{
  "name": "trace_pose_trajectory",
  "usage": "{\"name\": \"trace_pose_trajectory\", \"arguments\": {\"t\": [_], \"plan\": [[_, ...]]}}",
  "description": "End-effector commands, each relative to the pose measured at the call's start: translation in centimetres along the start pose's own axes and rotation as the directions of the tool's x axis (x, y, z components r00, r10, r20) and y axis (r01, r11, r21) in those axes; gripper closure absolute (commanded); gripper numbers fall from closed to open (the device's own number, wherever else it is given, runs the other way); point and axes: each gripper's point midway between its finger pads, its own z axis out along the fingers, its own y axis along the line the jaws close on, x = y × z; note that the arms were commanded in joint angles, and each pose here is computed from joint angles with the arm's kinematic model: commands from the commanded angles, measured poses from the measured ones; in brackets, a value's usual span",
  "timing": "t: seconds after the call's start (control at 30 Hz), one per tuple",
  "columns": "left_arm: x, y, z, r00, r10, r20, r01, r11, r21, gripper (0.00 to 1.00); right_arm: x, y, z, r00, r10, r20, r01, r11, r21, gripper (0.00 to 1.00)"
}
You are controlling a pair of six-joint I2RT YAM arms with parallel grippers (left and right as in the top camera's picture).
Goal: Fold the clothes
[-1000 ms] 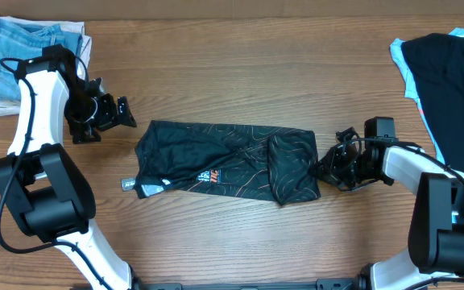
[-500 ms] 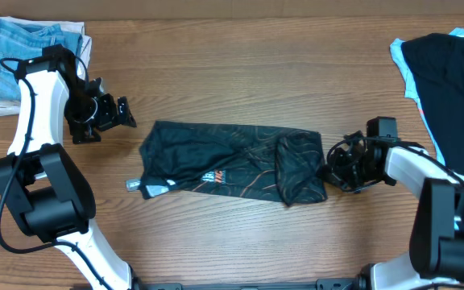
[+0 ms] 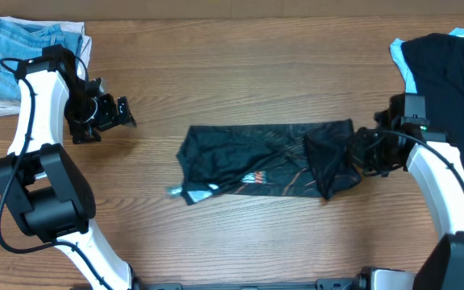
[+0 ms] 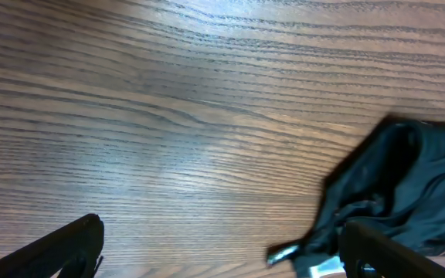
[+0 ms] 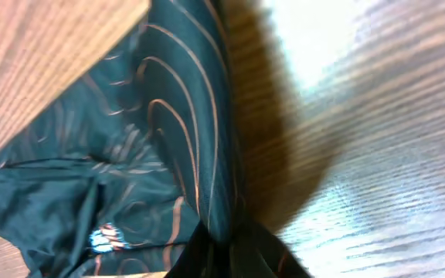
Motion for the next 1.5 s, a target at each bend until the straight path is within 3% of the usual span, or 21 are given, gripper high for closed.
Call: {"name": "trace_pose_trajectory", "arguments": {"t": [0.0,0.5,0.97,1.03,1.23,1.27,1.33,1.37,1.47], "plan": [[-0.2,-0.5,-0.2,1.000,-0.010,0.005,0.010,1.000,0.020,0.00,-0.2,1.4,-0.7,0.998,-0.049,0.038,0.048,0.999,0.017,0.96],[0.0,-0.5,-0.2,1.000,-0.013,-0.005,0.013,1.000,0.019,0.00,2.9,7.2,2.1,0.978,-0.200,0.060,0.196,0.978,0.067,0.96],[0.1,-0.5,-0.2,1.000,-0.013,-0.006,0.013,1.000,0.019,0.00,9.4,12.5,7.3,0.947,-0.315,-0.067,0.316,0.949,-0.004,0.95],[0.1,-0.5,-0.2,1.000,-0.013,-0.006,0.014,1.000,0.019,0.00,9.8,13.2,7.2,0.946,-0.319,-0.057,0.319,0.948,-0.007,0.86],[0.0,-0.5,-0.2,1.000,-0.013,-0.005,0.013,1.000,0.019,0.00,6.9,13.4,2.9,0.957,-0.290,-0.011,0.290,0.952,0.096,0.73],[0.0,-0.5,-0.2,1.000,-0.013,-0.005,0.013,1.000,0.019,0.00,6.2,13.2,1.8,0.959,-0.282,0.004,0.279,0.952,0.123,0.64],[0.0,-0.5,-0.2,1.000,-0.013,-0.005,0.013,1.000,0.019,0.00,4.7,13.1,-0.4,0.963,-0.267,0.031,0.259,0.953,0.160,0.31],[0.0,-0.5,-0.2,1.000,-0.013,-0.005,0.013,1.000,0.019,0.00,4.2,13.1,-1.3,0.961,-0.273,0.032,0.264,0.950,0.165,0.26],[0.1,-0.5,-0.2,1.000,-0.013,-0.006,0.013,1.000,0.019,0.00,3.3,12.4,-2.4,0.966,-0.257,0.029,0.248,0.951,0.183,0.24]]}}
